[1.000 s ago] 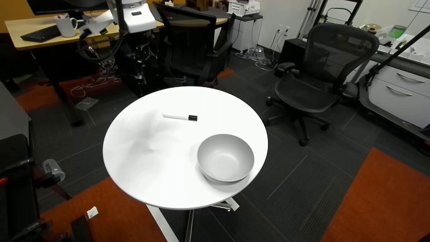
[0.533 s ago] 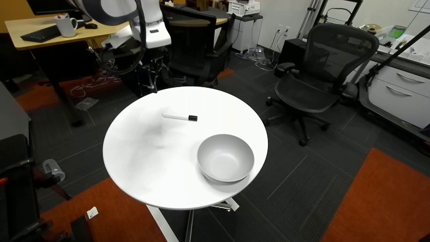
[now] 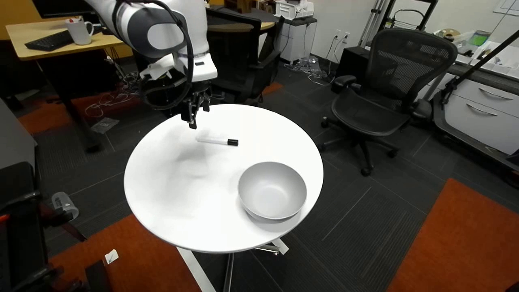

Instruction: Put the marker in the bowl

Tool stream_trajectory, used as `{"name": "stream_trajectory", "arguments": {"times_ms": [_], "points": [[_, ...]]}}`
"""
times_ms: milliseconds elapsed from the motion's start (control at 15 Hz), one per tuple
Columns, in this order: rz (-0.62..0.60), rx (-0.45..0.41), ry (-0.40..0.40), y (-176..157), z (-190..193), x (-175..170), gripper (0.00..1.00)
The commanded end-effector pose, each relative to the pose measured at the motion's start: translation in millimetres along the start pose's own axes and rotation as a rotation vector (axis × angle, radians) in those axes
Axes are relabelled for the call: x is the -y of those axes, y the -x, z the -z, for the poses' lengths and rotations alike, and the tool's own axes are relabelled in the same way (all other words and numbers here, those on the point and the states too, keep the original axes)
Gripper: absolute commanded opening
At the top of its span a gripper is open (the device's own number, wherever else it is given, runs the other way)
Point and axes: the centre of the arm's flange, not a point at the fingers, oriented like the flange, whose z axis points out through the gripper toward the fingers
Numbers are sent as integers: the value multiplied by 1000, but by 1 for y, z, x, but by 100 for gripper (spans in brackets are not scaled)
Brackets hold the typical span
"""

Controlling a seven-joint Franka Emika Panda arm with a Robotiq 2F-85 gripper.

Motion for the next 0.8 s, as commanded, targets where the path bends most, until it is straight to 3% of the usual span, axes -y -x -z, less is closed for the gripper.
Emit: {"name": "stream_trajectory", "arguments": {"times_ms": [0,733], "points": [[-33,12,23,-9,-10,16,100],[-60,29,42,-30,-45,26,100]]}}
